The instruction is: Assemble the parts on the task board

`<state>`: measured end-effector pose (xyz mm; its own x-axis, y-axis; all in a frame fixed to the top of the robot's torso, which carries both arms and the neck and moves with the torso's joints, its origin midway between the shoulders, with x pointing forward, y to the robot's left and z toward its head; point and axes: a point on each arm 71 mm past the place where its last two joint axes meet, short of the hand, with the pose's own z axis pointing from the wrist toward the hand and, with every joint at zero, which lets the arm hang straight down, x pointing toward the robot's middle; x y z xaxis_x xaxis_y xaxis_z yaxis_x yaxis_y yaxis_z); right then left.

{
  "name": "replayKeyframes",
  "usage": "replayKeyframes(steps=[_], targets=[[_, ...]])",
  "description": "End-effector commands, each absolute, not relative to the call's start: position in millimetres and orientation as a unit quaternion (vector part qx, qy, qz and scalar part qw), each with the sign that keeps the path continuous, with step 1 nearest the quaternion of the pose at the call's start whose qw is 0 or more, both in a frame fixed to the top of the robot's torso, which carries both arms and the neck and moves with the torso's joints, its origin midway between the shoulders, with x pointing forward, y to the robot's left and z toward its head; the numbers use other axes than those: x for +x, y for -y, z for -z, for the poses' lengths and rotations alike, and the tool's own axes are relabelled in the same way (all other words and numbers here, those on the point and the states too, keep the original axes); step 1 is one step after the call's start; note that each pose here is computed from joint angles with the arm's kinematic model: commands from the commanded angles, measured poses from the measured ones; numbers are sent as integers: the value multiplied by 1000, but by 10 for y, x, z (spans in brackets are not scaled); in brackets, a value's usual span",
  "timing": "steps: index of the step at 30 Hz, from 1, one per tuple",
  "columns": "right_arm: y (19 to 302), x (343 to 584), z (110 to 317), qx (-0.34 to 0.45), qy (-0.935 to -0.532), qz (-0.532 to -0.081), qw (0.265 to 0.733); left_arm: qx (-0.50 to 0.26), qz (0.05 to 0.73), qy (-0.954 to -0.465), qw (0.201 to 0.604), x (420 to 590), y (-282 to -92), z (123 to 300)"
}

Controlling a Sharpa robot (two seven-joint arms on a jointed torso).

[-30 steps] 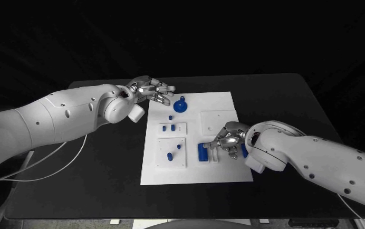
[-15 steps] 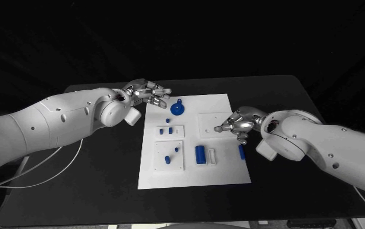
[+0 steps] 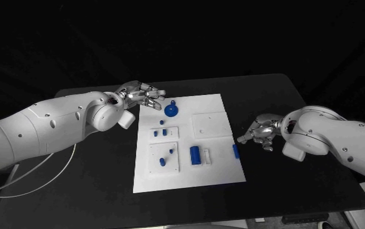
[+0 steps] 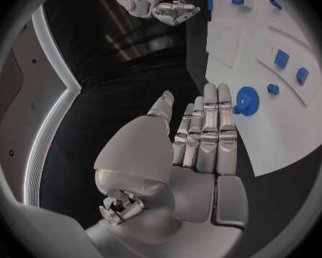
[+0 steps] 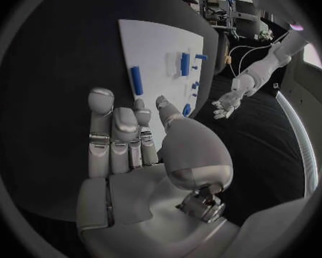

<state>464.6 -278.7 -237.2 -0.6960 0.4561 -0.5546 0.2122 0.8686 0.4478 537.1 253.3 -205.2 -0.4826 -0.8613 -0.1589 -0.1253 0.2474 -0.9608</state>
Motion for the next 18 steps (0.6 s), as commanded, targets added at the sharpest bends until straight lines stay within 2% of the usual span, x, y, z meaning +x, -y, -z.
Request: replayKeyframes(steps=[1,9,18], targets=[[2898,4609,2423,148,-929,-108,321,-340,521,-690,371,5363,-2521,2016],[2879,4590,2482,165,-923,-90,336,-334,535,-680,374,5347,-2530,1987],[2754,4575,2562,174,-916,-98,349,-333,540,-677,373,5337,-2528,1979]])
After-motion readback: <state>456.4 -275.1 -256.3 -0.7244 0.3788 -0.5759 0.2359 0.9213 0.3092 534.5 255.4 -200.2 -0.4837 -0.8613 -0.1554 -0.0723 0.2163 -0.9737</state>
